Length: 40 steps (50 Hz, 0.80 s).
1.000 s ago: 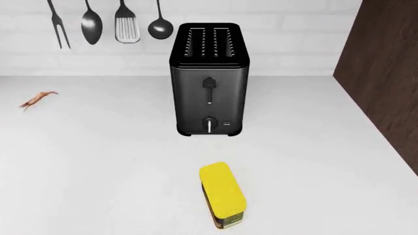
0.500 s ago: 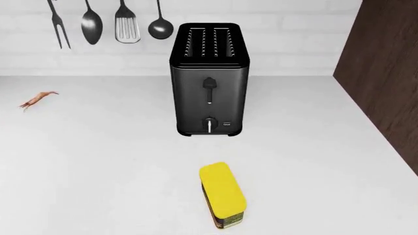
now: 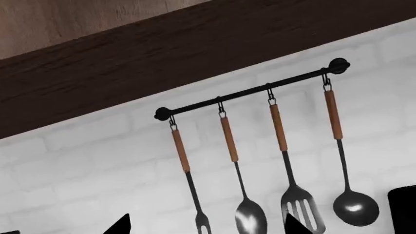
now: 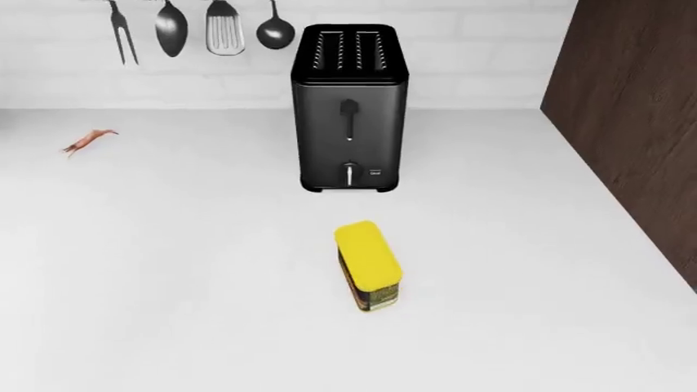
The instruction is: Pick the cans from the counter and place them in their designated side in the cabinet.
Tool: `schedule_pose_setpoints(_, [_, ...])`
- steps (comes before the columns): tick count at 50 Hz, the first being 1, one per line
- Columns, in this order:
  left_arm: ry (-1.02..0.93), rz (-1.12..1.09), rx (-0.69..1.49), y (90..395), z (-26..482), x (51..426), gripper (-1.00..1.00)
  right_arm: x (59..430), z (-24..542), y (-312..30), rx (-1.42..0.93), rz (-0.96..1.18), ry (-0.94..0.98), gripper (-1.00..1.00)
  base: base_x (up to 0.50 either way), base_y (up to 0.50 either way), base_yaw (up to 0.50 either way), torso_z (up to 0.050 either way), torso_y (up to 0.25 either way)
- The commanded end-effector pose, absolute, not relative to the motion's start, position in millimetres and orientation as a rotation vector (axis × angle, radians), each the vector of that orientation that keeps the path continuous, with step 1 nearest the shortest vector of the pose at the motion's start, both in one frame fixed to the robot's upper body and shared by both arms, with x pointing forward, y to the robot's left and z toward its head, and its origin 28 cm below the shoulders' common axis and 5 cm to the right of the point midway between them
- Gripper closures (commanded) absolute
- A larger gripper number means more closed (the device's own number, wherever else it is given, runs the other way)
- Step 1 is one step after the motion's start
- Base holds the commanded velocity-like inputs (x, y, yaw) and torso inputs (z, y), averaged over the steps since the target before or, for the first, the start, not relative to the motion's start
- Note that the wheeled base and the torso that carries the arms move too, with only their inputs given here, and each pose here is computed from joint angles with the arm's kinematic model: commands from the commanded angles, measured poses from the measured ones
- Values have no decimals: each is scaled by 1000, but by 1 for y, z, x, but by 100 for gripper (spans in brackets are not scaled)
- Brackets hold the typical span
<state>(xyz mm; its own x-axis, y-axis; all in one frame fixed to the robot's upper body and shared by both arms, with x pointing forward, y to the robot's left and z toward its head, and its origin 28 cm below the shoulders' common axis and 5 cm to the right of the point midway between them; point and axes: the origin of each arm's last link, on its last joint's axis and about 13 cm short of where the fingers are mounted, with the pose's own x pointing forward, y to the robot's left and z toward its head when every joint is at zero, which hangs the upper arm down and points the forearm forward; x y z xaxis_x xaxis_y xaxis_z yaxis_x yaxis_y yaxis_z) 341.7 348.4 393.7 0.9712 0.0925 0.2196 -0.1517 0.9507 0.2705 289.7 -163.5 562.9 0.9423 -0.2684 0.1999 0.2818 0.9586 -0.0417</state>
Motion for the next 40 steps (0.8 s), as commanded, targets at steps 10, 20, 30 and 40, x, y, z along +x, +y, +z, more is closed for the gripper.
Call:
schedule_pose_setpoints(10, [-210,121,271,350,392,341,-100,292,564,-158,-138,-198,-195,-100,-500,1,0,0,0])
schedule_pose_setpoints(20, [-245,131,231,346,385,348,-100,296,562,-161,-175,-100,-190,-100,-500,0,0,0,0])
schedule_pose_setpoints(30, [-362,184,124,337,376,351,-100,307,563,-159,-149,3,-299,-100,0,0,0,0,0])
schedule_pose_setpoints(40, [-564,190,-59,316,363,329,-100,286,511,-150,-193,91,-520,-100,0,0,0,0,0])
